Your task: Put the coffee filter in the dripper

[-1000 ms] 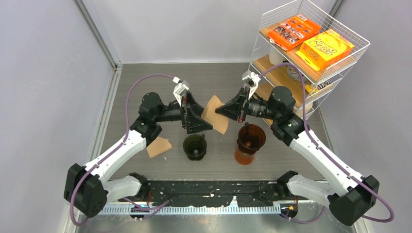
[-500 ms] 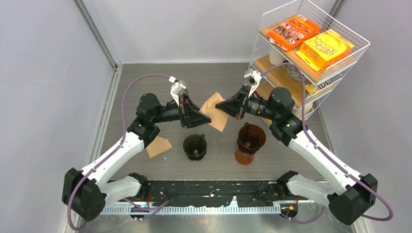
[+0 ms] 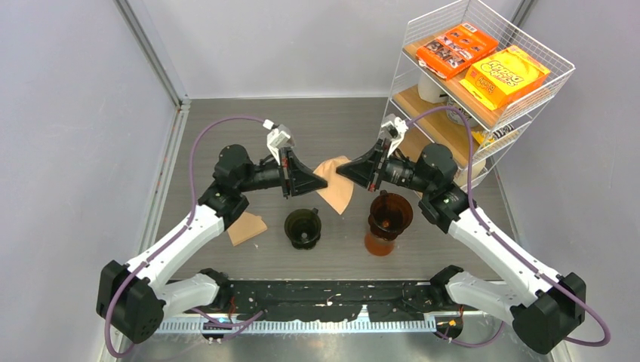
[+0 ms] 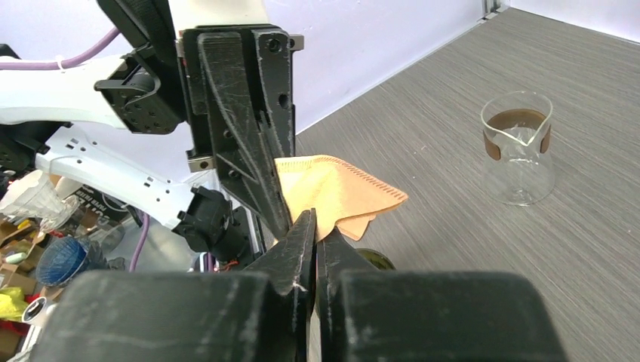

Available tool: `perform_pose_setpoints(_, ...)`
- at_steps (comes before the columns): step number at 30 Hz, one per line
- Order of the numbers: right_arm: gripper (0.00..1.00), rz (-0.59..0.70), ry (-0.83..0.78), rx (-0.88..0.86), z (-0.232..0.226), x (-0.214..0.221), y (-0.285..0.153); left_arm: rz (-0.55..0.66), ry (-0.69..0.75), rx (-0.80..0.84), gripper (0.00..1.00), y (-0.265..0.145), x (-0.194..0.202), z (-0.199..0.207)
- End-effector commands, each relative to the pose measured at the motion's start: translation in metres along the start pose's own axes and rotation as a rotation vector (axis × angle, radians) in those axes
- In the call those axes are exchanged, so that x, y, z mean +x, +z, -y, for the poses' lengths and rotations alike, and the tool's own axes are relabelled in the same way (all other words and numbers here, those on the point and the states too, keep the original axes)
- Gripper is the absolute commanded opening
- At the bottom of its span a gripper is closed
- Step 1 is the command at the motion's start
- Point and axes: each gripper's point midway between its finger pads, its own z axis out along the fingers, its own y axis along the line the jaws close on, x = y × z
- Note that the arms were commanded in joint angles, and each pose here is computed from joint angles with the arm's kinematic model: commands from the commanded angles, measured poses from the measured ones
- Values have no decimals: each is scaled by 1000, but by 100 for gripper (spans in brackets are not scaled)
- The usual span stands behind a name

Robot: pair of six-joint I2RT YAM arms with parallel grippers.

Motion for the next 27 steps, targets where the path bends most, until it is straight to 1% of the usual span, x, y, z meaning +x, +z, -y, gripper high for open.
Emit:
perform_pose_setpoints(1,15,53,-63,-79,-23,-17,-6,-11,114,21,0,1,-6,2)
perform_pose_setpoints(2,21,51,-61,-81,-24,-17,-7,-28,139,44,0,0,-2,4)
perform_pose_setpoints(3,34,54,-67,-73,-25,-19,-9,-44,167,67,0,-1,1,6)
perform_pose_setpoints(4,40,60,-71,-56,-23,-21,-10,-60,204,97,0,-2,5,10)
perform_pose_setpoints(6,64,71,-89,-10,-21,-25,-16,-67,260,103,0,-4,6,10)
perform_pose_setpoints(7,69,55,-93,18,-16,-21,-19,-71,282,100,0,-5,7,10)
perform_pose_setpoints(8,78,80,-105,66,-12,-27,-23,-76,302,94,0,-6,7,9)
perform_pose_setpoints(9,82,72,-106,105,-6,-24,-27,-77,319,88,0,-7,7,9)
perform_pose_setpoints(10,88,99,-114,163,1,-28,-33,-78,329,79,0,-8,6,8)
perform_pose_setpoints(11,92,96,-118,198,6,-25,-36,-78,340,73,0,-9,6,8)
perform_pose_setpoints(12,99,123,-125,257,13,-29,-43,-79,349,70,0,-10,6,8)
perform_pose_setpoints(14,96,139,-146,337,24,-28,-54,-86,358,71,0,-11,7,8)
perform_pose_setpoints(17,95,142,-179,381,29,-27,-62,-84,355,68,0,-11,6,9)
perform_pose_setpoints(23,95,6,-206,363,34,-1,-61,-79,343,75,0,-10,1,13)
perform_pose_setpoints(27,95,-4,-196,411,45,0,-60,-85,341,88,0,-11,2,15)
